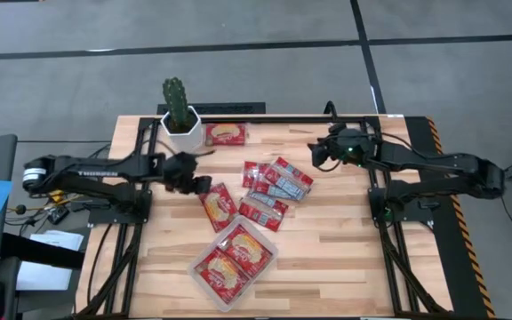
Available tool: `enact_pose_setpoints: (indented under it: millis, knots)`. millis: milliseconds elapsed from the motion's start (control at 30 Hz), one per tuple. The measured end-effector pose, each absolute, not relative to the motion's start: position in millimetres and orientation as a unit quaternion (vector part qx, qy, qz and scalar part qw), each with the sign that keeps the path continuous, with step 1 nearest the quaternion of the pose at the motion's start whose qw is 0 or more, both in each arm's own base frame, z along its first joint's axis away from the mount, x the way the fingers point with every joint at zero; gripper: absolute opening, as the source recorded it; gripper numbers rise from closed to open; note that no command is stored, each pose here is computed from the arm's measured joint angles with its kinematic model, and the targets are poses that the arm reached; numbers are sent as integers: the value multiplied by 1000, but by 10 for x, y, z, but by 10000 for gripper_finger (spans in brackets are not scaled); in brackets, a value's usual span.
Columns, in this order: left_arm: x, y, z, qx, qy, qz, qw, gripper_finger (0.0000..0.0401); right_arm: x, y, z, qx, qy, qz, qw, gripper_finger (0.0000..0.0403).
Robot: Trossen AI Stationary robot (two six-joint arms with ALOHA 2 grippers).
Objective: Sort popcorn bags into baskets
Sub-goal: Put the red popcorn bag into the transparent bin
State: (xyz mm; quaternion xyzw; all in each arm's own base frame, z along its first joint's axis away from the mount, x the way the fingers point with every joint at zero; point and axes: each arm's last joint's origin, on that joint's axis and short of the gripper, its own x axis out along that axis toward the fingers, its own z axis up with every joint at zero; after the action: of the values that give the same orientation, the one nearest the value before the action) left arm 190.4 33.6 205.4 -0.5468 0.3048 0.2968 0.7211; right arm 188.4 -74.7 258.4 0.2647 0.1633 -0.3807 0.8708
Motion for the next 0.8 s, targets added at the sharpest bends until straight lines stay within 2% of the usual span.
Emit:
enact_pose_setpoints:
  millis: [133,300,500,800]
  knots:
    - [1783,252,1852,-579,285,335,686,176,1975,-766,2492,268,186,-372,869,255]
    - [1752,238,1775,-561,283,371,684,196,2085,-795,2420,273,191,-359,872,255]
    - [1809,163,1673,-576,295,391,655,199,2178,-816,2362,279,193,-344,876,255]
    - [1983,-2,1498,-594,278,409,635,200,2214,-824,2306,281,206,-340,873,255]
